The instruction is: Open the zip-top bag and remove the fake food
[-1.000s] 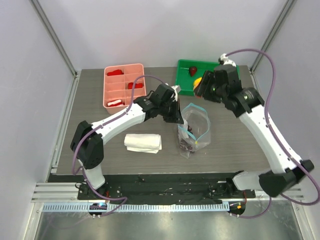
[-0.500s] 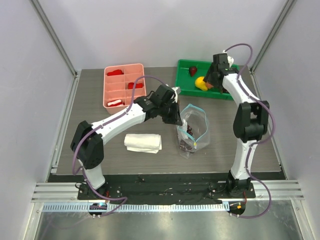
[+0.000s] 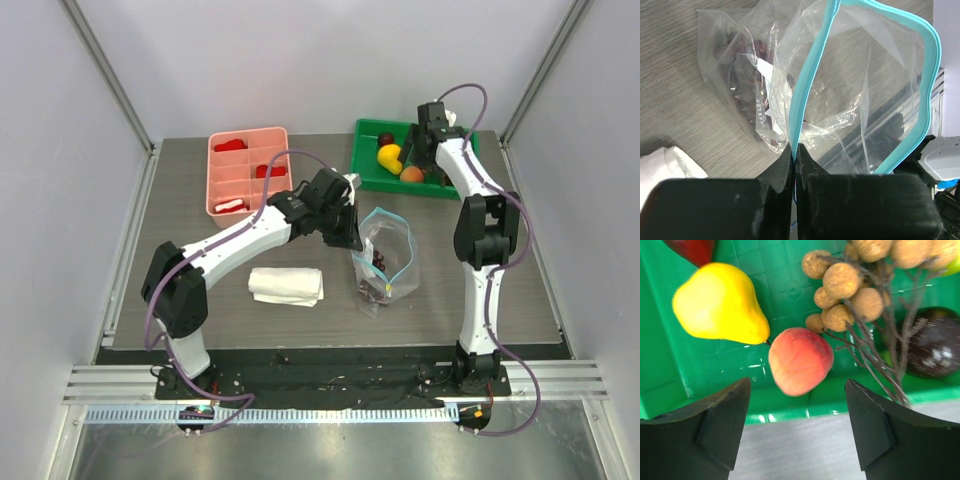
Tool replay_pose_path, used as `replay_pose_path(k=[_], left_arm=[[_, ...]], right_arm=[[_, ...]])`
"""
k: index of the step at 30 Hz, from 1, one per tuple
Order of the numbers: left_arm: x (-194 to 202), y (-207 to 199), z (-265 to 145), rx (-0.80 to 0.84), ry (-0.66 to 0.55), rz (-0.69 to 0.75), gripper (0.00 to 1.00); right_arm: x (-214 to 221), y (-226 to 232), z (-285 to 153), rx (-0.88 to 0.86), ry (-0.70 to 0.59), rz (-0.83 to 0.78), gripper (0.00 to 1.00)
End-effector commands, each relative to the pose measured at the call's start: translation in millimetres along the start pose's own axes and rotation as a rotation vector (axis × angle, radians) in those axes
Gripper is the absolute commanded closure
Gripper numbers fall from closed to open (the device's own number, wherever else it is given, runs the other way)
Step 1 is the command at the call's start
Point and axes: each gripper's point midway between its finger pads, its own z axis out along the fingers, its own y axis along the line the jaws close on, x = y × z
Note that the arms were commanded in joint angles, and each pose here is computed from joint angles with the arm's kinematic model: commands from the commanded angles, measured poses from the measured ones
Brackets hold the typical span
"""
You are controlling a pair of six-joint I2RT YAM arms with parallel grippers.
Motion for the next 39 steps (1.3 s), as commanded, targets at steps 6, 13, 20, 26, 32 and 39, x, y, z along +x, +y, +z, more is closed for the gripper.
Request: replay_pose_path(k=[6, 13, 20, 26, 32, 39], left_arm=[[-24.2, -14.9, -8.3, 0.032, -0.066, 0.028, 1.00], [-29.3, -22.5, -13.0, 0.047, -0.075, 0.032, 1.00], [-34.9, -28.2, -23.6, 0.053, -0.100, 0.035, 1.00], [-34.1, -30.7, -31.4, 0.060, -0.112, 0.033, 1.00], [-40.3, -39.2, -50.2, 0.073, -0.148, 0.038, 1.00], [-42.0, -49.3, -59.2, 0.086, -0.161, 0.052, 1.00]], right_arm=[[-16.6, 11.6, -160.5, -0.108, -0.027, -0.035, 0.20], [61.8, 56.6, -295.5, -0.365, -0.012, -0.134, 0.31], [137.8, 73.4, -331.4, -0.475, 0.135, -0.118, 0.53], [170.7, 56.4, -309.9, -0.391, 0.187, -0.143, 0.55], [202.6, 47.2, -273.0, -0.308, 0.270, -0.198, 0.55], [229.5, 50.9, -248.4, -0.307, 0.347, -0.223, 0.54]])
